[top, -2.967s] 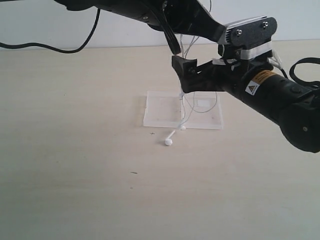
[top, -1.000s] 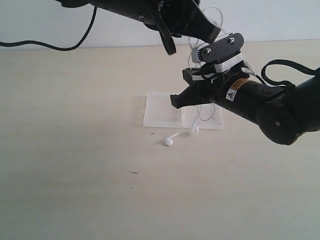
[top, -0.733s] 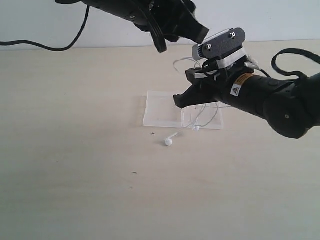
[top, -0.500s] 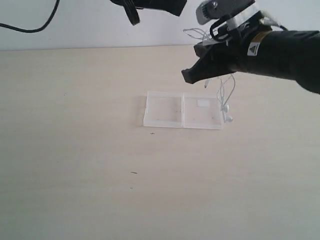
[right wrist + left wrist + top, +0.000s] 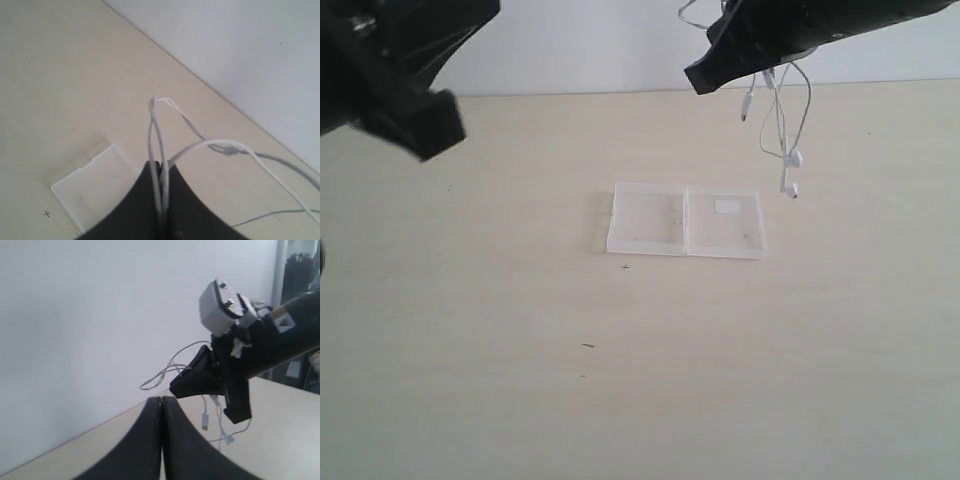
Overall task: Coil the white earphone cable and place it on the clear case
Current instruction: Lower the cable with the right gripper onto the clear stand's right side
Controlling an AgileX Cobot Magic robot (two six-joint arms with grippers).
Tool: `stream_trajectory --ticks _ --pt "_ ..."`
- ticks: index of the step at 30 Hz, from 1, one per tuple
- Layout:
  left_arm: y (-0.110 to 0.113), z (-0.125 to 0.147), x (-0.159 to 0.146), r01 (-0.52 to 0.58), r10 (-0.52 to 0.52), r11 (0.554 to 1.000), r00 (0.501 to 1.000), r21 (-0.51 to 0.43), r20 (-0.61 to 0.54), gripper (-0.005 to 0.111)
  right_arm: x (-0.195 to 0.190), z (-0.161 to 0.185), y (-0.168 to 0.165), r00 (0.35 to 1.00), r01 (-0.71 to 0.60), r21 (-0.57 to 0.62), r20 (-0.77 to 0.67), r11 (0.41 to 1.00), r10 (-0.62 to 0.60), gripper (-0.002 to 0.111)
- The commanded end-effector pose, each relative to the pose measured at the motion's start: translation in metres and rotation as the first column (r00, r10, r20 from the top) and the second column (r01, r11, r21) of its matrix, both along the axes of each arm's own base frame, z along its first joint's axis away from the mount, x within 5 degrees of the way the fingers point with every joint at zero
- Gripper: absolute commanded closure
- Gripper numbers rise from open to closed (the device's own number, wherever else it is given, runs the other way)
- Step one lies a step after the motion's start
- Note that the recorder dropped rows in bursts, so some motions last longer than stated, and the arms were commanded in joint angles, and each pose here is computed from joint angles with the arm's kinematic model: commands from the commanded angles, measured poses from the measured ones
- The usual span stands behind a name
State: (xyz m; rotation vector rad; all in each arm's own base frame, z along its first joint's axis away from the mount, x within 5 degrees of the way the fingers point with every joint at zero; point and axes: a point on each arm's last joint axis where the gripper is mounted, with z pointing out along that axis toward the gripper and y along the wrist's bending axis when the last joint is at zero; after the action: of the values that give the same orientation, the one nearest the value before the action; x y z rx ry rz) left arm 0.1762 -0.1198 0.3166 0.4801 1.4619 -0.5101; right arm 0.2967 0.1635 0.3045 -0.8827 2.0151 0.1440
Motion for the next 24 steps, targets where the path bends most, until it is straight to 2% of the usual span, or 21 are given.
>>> stream_trajectory --ticks 1,3,6,8,10,12,16,19,24 --pt "0.018 -0.015 -0.031 0.021 -0.017 0.996 0.998 -0.081 0.054 0.107 0.011 -0.008 -0.004 0.999 -0.042 0.017 -0.019 0.999 0.043 0.108" --pt "0.033 -0.025 -0.054 0.025 -0.016 0.994 0.996 -0.107 0.083 0.107 0.023 -0.019 -0.013 0.998 -0.057 0.024 -0.035 0.998 0.058 0.108" --pt "0.053 -0.042 -0.088 0.059 -0.038 0.977 0.994 -0.206 0.106 0.107 0.033 -0.027 -0.022 0.989 -0.125 0.141 -0.063 0.982 0.135 0.108" --pt "0.061 -0.06 -0.104 0.088 -0.065 0.965 0.993 -0.247 0.099 0.107 0.036 -0.027 -0.023 0.984 -0.154 0.212 -0.055 0.965 0.169 0.108" --pt "0.067 -0.076 -0.114 0.1 -0.078 0.952 0.993 -0.291 0.089 0.107 0.037 -0.031 -0.02 0.979 -0.179 0.23 -0.052 0.956 0.196 0.108" --pt "0.07 -0.075 -0.119 0.117 -0.087 0.94 0.991 -0.32 0.106 0.107 0.037 -0.033 -0.018 0.975 -0.198 0.234 -0.056 0.952 0.217 0.108" --pt "0.07 -0.081 -0.123 0.112 -0.094 0.961 0.992 -0.254 0.082 0.107 0.036 -0.035 -0.016 0.969 -0.214 0.245 -0.072 0.946 0.238 0.108" --pt "0.074 -0.088 -0.121 0.056 -0.047 0.982 0.998 -0.182 0.049 0.107 0.035 -0.043 -0.019 0.977 -0.175 0.259 -0.072 0.95 0.199 0.108" --pt "0.08 -0.09 -0.116 -0.037 0.042 0.98 0.999 -0.193 0.017 0.107 0.03 -0.064 -0.024 0.989 -0.117 0.265 -0.059 0.957 0.137 0.108"
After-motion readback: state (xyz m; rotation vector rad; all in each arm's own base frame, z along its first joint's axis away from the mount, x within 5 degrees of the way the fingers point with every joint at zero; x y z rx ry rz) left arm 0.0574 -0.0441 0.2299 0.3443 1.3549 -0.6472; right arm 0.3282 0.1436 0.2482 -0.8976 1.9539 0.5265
